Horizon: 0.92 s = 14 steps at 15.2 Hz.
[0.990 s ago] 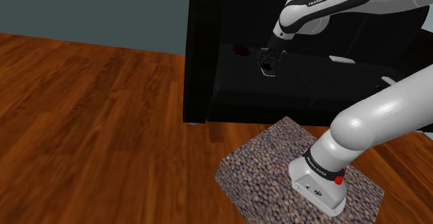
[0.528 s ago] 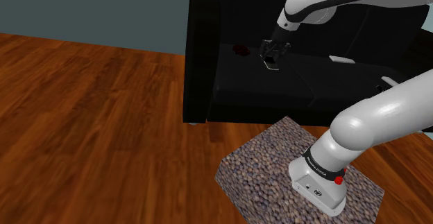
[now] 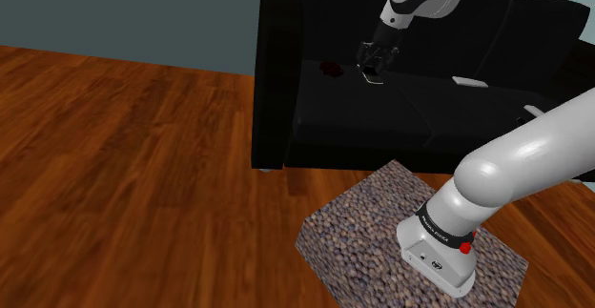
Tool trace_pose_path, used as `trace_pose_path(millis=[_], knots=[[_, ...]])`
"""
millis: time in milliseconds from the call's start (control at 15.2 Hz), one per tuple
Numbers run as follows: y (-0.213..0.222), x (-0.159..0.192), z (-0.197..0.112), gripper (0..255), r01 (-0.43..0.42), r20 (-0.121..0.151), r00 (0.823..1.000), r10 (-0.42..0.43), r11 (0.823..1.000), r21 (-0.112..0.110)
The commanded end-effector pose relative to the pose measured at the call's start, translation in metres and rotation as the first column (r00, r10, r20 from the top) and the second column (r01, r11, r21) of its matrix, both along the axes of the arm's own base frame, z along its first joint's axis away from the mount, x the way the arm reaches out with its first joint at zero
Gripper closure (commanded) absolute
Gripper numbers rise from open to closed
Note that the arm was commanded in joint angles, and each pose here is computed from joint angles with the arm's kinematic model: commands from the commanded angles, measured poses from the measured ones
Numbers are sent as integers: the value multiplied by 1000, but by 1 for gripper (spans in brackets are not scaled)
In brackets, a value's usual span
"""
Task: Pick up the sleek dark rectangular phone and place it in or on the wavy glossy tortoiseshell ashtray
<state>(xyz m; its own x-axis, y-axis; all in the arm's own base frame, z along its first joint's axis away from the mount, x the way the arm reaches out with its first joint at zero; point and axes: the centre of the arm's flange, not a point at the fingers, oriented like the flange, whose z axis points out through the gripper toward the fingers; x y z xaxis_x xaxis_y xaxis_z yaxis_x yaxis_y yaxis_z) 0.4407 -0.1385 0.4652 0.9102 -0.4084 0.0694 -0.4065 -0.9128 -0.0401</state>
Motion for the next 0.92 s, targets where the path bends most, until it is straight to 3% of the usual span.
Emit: trace_pose_path(millis=[0,858], knots=[[-12,25,0,255,0,0,1000,0,1000,0],[-85,180,3,255,0,0,1000,0,1000,0]])
